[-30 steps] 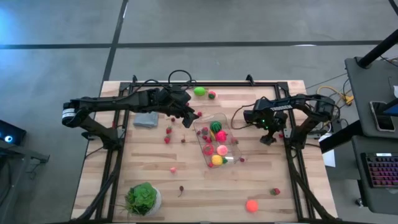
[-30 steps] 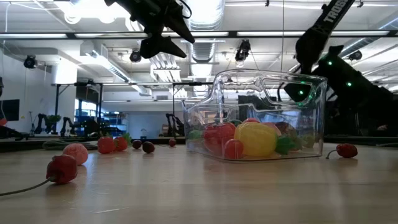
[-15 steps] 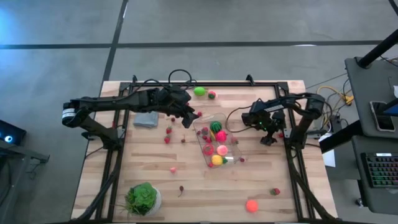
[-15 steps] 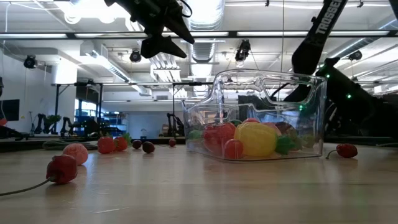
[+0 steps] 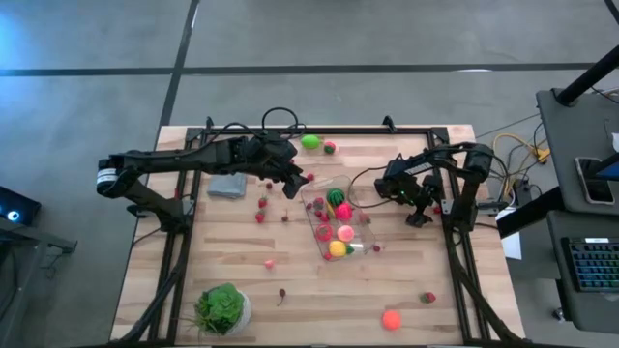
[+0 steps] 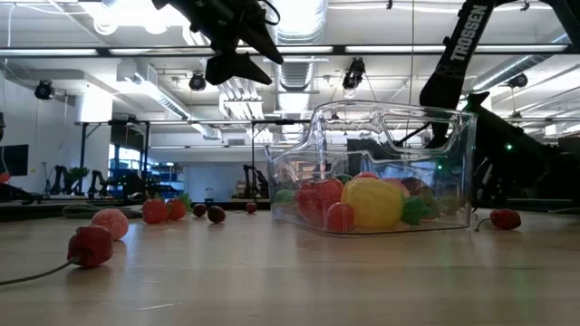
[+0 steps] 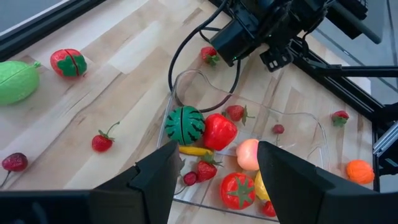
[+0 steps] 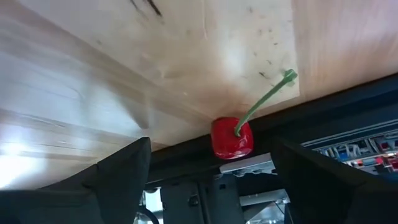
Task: Pick and placing Produce into tupperware
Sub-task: Put the red cherry into the transparent bin
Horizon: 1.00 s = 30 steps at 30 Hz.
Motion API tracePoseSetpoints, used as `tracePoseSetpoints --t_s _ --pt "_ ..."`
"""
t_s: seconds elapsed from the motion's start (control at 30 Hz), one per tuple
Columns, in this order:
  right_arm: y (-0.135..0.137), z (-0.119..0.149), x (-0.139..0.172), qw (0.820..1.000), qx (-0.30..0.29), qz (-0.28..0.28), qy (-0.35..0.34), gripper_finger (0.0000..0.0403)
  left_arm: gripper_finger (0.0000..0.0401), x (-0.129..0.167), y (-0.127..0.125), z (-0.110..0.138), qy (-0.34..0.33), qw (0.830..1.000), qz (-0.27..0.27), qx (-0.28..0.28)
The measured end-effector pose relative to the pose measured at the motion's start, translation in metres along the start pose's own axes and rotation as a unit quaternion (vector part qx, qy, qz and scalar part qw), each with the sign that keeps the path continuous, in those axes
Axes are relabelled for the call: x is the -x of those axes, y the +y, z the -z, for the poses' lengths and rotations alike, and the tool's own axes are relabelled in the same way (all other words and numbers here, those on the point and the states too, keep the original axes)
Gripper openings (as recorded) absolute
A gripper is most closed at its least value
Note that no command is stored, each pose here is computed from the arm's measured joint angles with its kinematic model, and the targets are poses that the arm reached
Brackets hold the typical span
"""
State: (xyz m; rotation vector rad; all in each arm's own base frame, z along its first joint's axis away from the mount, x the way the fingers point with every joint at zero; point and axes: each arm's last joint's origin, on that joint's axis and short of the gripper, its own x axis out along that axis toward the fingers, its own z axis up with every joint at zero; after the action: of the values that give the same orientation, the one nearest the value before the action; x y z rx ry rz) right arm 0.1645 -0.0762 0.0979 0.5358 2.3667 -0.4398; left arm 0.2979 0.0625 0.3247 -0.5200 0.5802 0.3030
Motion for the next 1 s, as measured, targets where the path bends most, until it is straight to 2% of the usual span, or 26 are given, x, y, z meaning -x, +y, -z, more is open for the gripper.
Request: tracePoseSetpoints --t_s 0.1,0.43,0.8,1.0 --pt "0.000 0.000 0.000 1.000 0.000 0.000 0.001 0.0316 0.0204 0.000 0.000 0.000 0.000 1.000 0.000 0.000" --pt "0.000 0.000 -0.001 1.000 -0.002 0.008 0.007 0.0244 0.0204 0.000 0.001 0.000 0.000 1.000 -0.001 0.001" --pt "0.003 -0.009 -0.009 0.999 0.001 0.007 0.039 0.0238 0.0204 0.000 0.001 0.000 0.000 1.000 -0.001 0.002" --pt "0.003 -0.010 -0.010 0.999 0.002 0.009 0.043 0.0212 0.0204 0.000 0.001 0.000 -0.001 1.000 -0.001 0.002"
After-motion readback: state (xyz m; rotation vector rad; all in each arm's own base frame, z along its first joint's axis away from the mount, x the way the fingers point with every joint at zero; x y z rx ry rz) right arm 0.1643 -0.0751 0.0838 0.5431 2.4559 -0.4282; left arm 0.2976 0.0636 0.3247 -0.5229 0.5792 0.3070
